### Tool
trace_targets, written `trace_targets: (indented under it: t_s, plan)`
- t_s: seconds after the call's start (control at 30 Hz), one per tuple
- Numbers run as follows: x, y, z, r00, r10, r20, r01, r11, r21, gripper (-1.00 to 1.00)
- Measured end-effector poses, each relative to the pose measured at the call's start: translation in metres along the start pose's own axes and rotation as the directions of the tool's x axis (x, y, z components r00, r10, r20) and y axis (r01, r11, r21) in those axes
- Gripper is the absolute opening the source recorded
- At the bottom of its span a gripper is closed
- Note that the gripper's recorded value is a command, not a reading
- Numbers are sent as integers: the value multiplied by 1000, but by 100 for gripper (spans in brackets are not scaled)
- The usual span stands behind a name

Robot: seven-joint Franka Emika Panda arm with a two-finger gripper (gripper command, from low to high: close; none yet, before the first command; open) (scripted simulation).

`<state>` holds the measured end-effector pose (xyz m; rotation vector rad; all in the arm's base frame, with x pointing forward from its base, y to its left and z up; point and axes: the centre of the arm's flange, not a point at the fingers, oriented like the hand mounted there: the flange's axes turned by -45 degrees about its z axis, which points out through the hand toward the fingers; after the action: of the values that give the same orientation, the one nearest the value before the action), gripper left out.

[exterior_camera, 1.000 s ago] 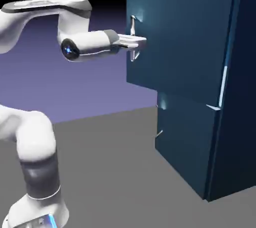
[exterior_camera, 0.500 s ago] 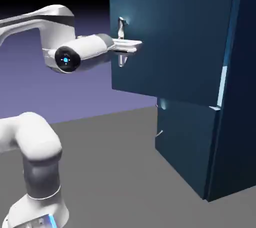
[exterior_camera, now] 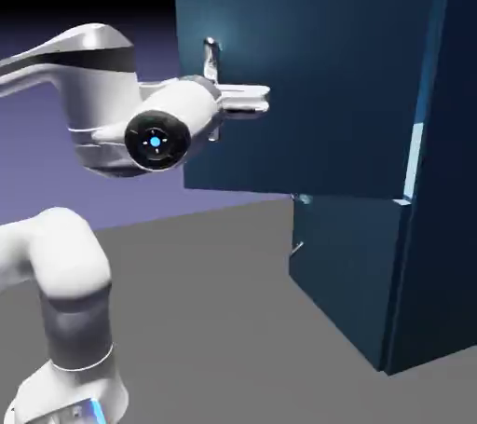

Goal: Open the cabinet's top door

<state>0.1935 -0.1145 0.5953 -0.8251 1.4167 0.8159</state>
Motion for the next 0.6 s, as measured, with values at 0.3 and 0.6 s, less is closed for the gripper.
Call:
trace_targets:
  t_s: [0.3, 0.6]
  plan:
    - [-8, 28, 6, 1000, -8, -18, 8, 1000, 18, -100]
    - [-5, 22, 27, 1000, -2, -17, 4, 998, 68, -100]
